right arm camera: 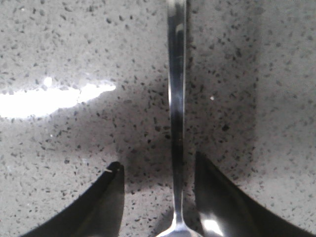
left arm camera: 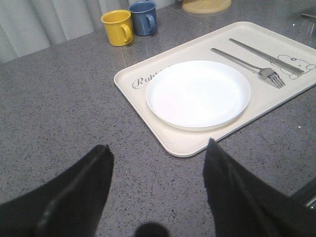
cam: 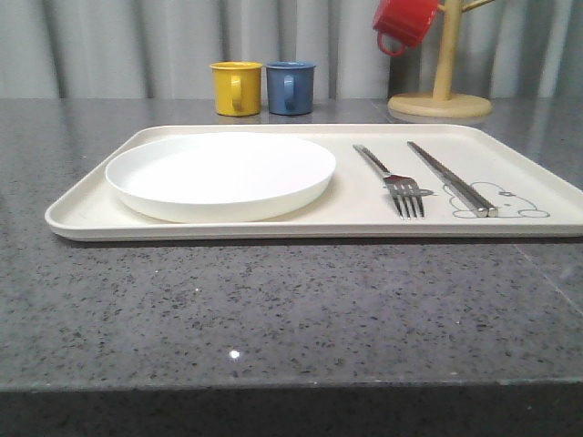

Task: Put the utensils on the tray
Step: 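Grasp the steel spoon with the right gripper and lift it, then lower the spoon onto the tray beside the chopsticks and release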

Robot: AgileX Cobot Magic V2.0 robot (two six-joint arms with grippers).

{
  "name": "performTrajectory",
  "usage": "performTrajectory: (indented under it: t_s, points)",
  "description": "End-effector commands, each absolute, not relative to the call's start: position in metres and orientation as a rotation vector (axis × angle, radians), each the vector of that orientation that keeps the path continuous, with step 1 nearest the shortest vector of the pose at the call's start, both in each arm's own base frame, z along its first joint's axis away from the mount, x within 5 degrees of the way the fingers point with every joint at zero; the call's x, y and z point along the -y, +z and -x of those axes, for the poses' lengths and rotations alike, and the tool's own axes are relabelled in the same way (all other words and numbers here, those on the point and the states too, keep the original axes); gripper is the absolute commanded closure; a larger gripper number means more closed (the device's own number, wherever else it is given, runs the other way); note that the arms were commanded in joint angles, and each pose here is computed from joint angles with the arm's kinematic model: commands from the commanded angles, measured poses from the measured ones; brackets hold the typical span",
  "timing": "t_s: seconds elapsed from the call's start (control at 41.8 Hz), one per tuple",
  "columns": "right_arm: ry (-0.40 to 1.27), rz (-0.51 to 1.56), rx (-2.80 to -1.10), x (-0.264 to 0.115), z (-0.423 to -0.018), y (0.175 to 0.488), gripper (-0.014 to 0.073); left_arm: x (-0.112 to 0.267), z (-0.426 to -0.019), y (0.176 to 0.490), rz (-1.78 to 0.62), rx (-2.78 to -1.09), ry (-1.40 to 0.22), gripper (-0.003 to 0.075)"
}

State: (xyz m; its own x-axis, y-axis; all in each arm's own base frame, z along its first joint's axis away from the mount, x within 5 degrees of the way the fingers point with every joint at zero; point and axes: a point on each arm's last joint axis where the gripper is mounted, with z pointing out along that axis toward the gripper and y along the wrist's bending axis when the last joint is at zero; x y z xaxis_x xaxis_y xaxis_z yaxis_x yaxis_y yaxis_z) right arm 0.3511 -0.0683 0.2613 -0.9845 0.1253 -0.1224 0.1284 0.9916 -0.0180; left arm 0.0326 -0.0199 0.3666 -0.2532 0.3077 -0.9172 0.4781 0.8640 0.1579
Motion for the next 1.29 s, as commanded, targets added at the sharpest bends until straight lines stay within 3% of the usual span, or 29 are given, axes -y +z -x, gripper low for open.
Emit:
performTrajectory:
  t_s: [0.0,0.168,0.526,0.742,1.053,1.268]
  points:
    - [-0.068,-0.182,-2.936,0.071,-0.348,0.285,0.0260,0.022,-0.035,0.380,-0.552,-1.780,-0.212,0.0312]
    - [-0.068,-0.182,-2.937,0.071,-0.348,0.285,0.0444,0.022,-0.035,0.380,-0.552,-1.780,-0.212,0.0312]
    - [-0.068,-0.183,-2.936,0.071,-0.348,0.285,0.0653,0.022,-0.035,0.380,-0.552,-1.780,-0.212,0.0312]
    - [0.021,-0.176,-2.910,0.059,-0.344,0.296,0.0662,0.022,-0.035,0.380,-0.552,-1.780,-0.212,0.0312]
    - [0.365,0.100,-2.751,-0.023,-0.332,0.344,0.0662,0.022,-0.035,0.380,-0.552,-1.780,-0.212,0.0312]
    - [0.494,0.059,-2.768,-0.053,-0.339,0.334,0.0662,0.022,-0.035,0.380,-0.552,-1.780,-0.212,0.0312]
